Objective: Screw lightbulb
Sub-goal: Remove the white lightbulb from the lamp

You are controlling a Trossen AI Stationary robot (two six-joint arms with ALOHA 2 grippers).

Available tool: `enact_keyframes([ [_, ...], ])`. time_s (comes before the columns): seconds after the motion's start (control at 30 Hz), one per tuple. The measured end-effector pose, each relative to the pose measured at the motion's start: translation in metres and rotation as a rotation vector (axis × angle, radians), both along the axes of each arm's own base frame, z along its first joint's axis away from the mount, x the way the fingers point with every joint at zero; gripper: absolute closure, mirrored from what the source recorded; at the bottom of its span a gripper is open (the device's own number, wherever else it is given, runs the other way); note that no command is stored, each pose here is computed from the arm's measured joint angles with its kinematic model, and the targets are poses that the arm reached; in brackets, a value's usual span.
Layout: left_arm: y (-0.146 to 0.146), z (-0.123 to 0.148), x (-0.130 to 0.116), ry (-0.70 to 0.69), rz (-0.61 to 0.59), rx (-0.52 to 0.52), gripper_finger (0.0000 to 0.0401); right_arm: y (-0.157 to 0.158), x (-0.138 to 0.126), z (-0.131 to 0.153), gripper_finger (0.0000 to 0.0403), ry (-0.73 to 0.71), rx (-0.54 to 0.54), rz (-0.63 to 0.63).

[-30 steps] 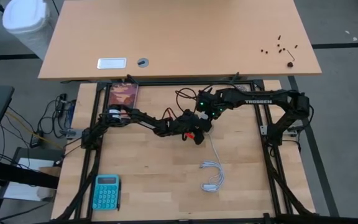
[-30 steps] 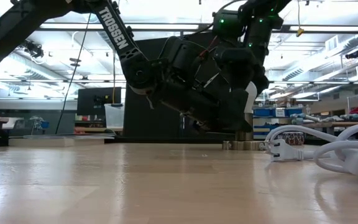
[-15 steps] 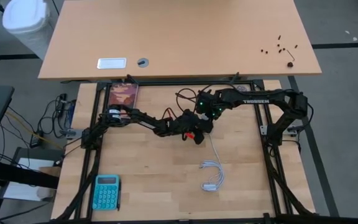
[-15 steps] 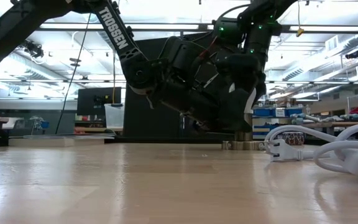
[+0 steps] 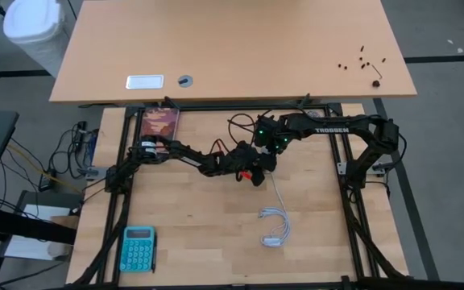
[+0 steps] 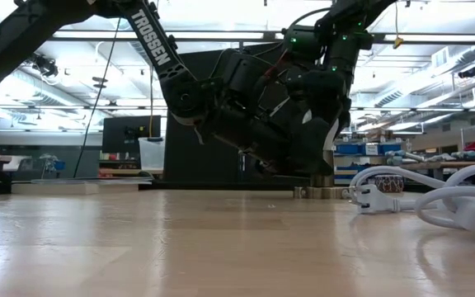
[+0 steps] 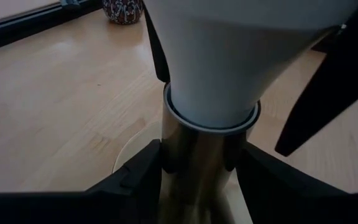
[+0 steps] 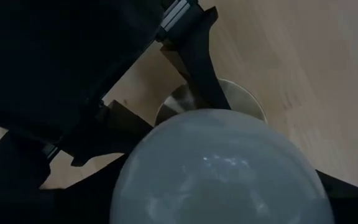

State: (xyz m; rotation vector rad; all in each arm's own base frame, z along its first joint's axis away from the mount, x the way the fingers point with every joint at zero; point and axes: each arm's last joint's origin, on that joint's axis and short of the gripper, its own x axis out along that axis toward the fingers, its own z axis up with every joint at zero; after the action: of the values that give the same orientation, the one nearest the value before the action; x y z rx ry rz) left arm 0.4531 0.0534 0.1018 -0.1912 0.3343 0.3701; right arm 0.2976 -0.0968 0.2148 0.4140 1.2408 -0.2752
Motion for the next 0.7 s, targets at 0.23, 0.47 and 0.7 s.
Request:
enact_keyframes([
  [0.23, 0.0001, 0.0001, 0.0, -0.002, 0.005, -0.004, 0.0215, -0.0009, 0.0023, 0.0026, 0.0151, -0.008, -0.009, 0.008],
  [0.47, 0.0003, 0.0002, 0.0, -0.003, 0.005, -0.003, 0.0215, -0.0013, 0.0018, 0.0031, 0.0149, -0.002, -0.018, 0.03],
  [0.7, 0.0002, 0.0002, 0.0, -0.002, 0.002, 0.001, 0.0215, -0.0041, -0.0002, 0.0033, 0.0148, 0.002, -0.047, 0.16],
])
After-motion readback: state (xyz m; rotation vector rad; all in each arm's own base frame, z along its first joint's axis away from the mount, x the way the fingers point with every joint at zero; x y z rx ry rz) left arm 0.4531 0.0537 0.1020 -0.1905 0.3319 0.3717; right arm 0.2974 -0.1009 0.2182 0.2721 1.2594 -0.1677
